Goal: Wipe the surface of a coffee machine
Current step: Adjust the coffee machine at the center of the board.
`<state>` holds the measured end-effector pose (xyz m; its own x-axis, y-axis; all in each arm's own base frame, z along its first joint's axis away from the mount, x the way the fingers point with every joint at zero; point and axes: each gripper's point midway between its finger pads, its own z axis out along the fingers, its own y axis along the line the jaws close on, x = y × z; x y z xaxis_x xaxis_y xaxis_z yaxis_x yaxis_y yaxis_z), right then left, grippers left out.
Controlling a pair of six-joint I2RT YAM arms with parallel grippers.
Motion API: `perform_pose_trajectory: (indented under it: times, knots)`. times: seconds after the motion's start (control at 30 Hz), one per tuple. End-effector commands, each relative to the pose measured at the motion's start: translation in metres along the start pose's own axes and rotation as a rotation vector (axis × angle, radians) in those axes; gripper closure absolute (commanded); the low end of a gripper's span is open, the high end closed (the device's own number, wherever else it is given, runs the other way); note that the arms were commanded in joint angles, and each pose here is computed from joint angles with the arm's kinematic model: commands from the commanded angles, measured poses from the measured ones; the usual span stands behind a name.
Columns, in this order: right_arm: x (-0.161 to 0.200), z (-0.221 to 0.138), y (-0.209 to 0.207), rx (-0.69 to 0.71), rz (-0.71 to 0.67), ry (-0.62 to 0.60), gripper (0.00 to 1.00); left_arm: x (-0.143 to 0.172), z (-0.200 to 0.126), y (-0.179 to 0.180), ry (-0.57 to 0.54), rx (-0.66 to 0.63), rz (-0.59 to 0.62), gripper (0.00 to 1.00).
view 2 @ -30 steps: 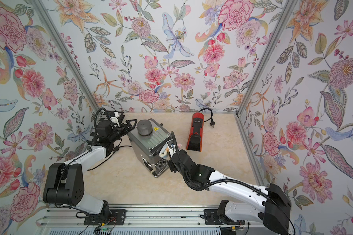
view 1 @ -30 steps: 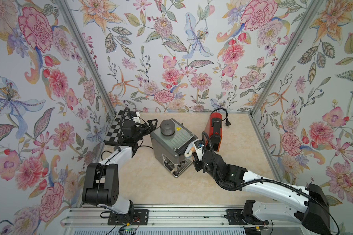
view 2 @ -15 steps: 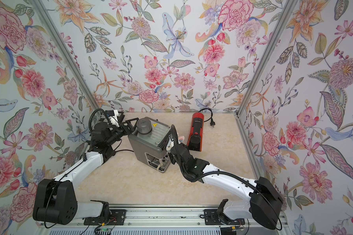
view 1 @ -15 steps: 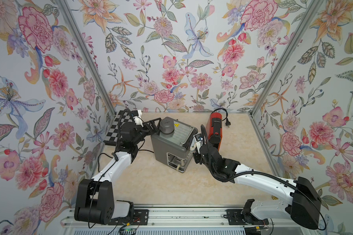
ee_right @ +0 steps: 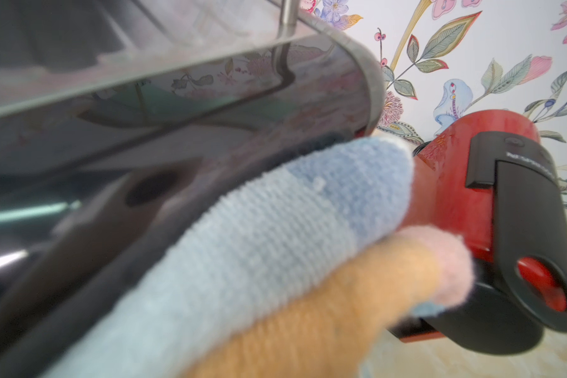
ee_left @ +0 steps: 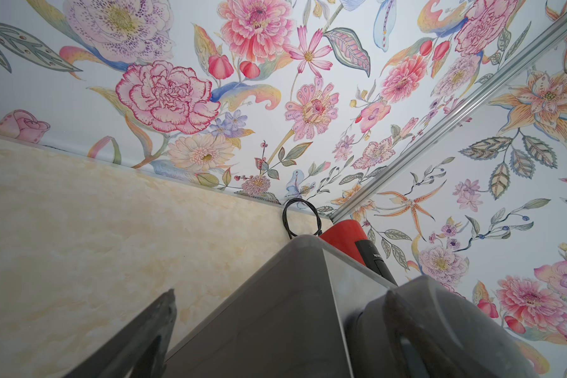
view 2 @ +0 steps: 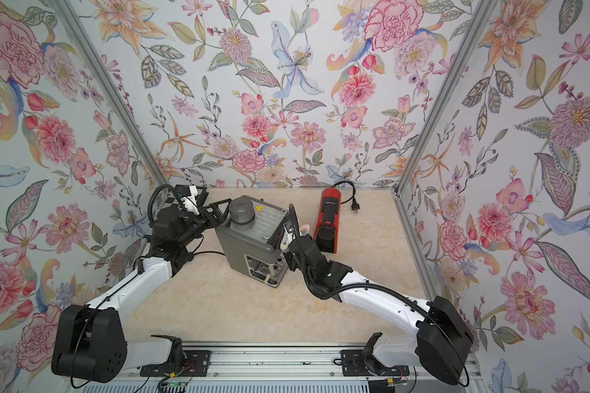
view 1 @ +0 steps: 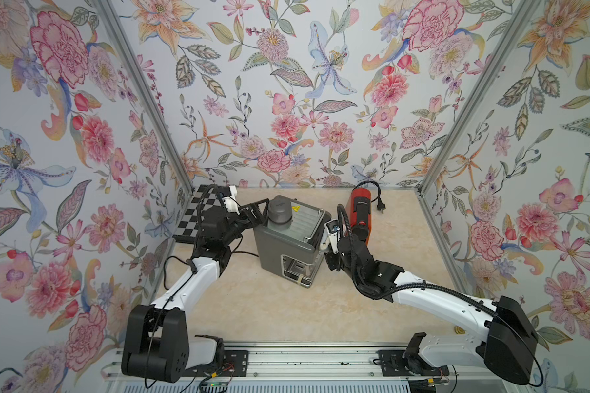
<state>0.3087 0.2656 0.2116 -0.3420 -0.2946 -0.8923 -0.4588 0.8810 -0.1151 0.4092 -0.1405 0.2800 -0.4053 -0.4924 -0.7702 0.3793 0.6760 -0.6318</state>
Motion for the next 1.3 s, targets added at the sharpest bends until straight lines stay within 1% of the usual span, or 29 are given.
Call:
perform_pose_trajectory:
  times: [0.0,0.13,0.5,0.63,0.73,0.87,1.03,1.13,1.27]
  knots:
    - [-0.075,-0.010,0.055,-0.300,0.012,-0.242,1.00,0.067,-0.002,-0.046,0.228,0.180,-0.002,0.01]
    - [-0.078,-0.007,0.053,-0.338,-0.015,-0.252,1.00,0.072,-0.002,-0.052,0.235,0.190,-0.007,0.01]
    - [-0.079,0.017,0.060,-0.523,-0.076,-0.241,1.00,0.078,-0.006,-0.074,0.226,0.224,-0.021,0.01]
    - [-0.078,0.024,0.074,-0.597,-0.092,-0.223,1.00,0.078,-0.008,-0.077,0.219,0.229,-0.020,0.01]
    - [-0.078,0.033,0.079,-0.613,-0.095,-0.211,1.00,0.077,-0.009,-0.079,0.218,0.232,-0.021,0.01]
    - [-0.078,0.042,0.077,-0.586,-0.104,-0.194,1.00,0.079,-0.008,-0.081,0.220,0.237,-0.020,0.01]
    - [-0.075,0.046,0.057,-0.518,-0.107,-0.169,1.00,0.081,-0.008,-0.079,0.224,0.231,-0.021,0.01]
    - [-0.071,0.045,0.038,-0.438,-0.114,-0.143,1.00,0.080,-0.008,-0.077,0.216,0.218,-0.021,0.01]
    - [-0.078,0.030,0.002,-0.286,-0.103,-0.164,1.00,0.074,-0.009,-0.070,0.196,0.174,-0.004,0.01]
